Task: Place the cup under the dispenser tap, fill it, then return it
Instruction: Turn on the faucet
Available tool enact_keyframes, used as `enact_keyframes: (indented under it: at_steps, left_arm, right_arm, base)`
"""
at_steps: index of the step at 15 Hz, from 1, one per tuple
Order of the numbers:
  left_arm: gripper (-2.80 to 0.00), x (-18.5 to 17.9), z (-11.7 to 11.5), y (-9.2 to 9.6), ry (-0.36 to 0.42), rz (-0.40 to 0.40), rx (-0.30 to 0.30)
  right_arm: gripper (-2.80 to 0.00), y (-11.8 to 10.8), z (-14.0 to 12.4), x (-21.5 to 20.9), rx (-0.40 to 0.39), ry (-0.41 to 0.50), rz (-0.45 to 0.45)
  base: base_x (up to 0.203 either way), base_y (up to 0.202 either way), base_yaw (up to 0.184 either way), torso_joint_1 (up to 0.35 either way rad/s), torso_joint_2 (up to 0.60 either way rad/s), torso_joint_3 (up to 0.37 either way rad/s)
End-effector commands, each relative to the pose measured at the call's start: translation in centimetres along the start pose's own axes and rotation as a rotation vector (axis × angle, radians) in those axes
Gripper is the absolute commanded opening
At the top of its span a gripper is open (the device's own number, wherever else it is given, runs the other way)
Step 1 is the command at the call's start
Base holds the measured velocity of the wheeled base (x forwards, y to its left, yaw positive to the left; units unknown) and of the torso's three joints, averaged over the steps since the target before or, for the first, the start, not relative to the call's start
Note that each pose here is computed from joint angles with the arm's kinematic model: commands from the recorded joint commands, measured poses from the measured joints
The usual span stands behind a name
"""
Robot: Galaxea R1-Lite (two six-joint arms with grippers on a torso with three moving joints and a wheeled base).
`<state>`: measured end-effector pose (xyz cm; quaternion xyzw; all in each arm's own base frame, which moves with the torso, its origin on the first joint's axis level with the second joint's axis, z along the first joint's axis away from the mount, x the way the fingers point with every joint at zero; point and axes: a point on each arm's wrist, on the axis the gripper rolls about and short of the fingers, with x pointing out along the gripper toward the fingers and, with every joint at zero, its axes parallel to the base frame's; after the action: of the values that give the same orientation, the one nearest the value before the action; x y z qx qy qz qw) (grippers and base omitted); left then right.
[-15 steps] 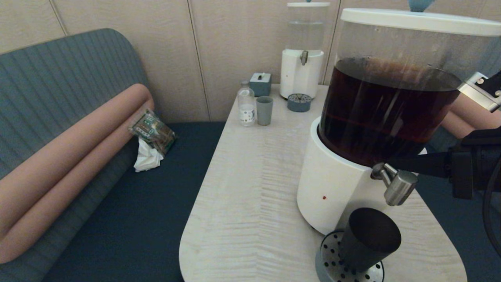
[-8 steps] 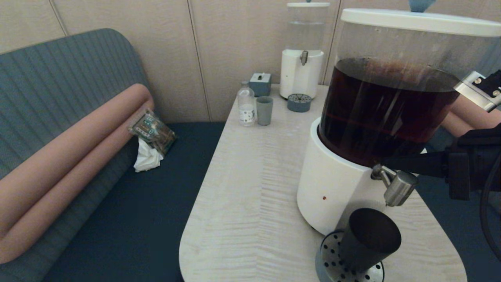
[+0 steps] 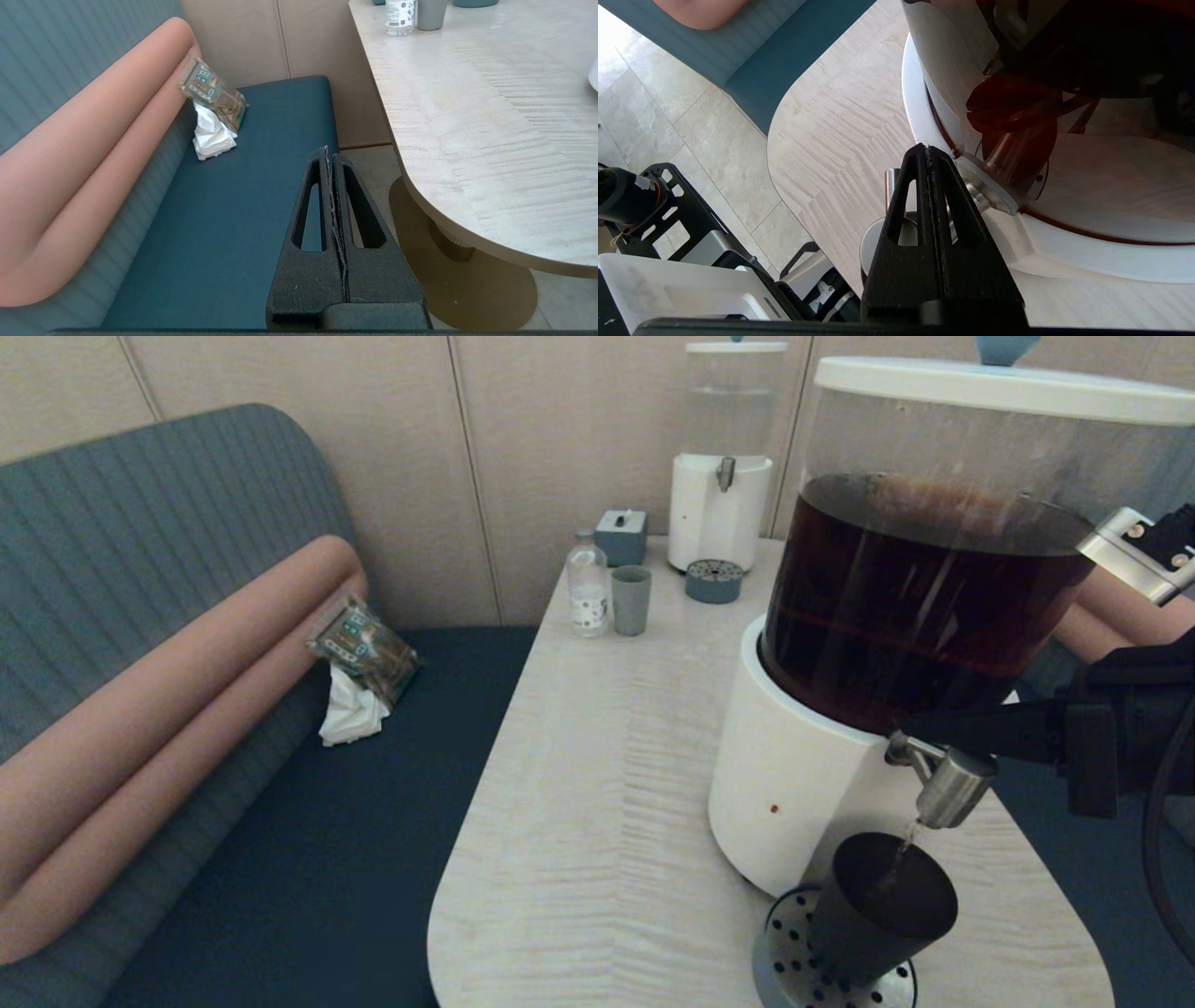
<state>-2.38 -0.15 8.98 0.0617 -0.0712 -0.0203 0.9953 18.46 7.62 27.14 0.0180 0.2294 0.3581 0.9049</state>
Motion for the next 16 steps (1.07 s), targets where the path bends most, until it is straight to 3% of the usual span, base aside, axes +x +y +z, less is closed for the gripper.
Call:
enact_keyframes:
  at_steps: [1,16]
  left_arm:
    - [-2.80,0.2,-1.1,-0.1,0.039,-0.005,-0.002]
    - [-2.80,0.2,-1.1,-0.1,0.039,-0.005,-0.002]
  right_arm:
    - [-2.80,0.0,-0.1,0.1,0.002,0.008,0.003]
    - [-2.80,-1.0,0.3,-2.7,0.015,-0.089,-0.102]
  base:
    - [0.000,0.000,0.000,0.000,0.00,0.000]
    - [0.000,0.000,0.000,0.000,0.00,0.000]
